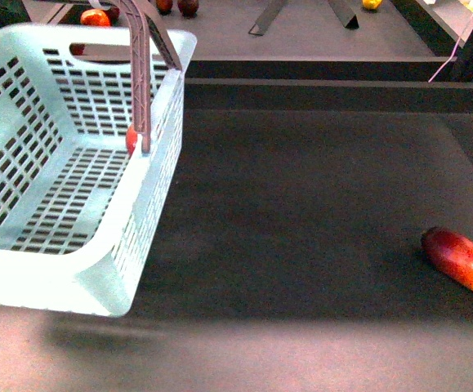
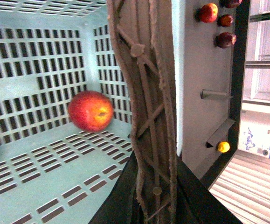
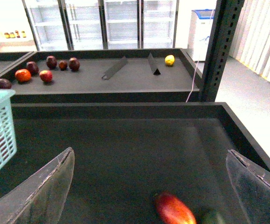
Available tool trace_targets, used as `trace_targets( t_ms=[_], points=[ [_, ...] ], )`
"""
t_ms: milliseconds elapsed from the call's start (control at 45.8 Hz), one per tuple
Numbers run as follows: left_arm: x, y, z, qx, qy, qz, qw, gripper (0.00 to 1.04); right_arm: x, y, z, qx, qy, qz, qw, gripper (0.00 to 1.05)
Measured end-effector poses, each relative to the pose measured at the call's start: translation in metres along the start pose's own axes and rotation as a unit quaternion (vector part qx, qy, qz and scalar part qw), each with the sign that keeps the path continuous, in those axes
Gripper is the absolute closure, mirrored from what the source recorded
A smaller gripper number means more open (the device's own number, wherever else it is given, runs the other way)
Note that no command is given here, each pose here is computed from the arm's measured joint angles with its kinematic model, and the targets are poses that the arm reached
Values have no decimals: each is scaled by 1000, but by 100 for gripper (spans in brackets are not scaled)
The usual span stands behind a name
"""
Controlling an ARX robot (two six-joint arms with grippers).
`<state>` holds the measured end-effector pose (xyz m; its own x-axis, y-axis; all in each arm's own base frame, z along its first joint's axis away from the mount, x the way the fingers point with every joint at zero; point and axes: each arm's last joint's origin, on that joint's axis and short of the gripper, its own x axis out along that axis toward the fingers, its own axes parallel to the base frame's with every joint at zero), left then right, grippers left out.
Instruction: Pick apple with right arm and hold basket with left
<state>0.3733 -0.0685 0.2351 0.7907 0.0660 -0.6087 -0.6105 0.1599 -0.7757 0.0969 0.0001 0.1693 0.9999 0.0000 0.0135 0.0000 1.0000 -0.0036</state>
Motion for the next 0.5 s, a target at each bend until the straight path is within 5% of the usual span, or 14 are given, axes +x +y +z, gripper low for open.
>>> trace_targets(
  t_ms=[502],
  points=[
    [2, 63, 10, -3, -33, 101, 994, 96, 0, 0, 0, 0, 0, 0, 1000, 9]
  ],
)
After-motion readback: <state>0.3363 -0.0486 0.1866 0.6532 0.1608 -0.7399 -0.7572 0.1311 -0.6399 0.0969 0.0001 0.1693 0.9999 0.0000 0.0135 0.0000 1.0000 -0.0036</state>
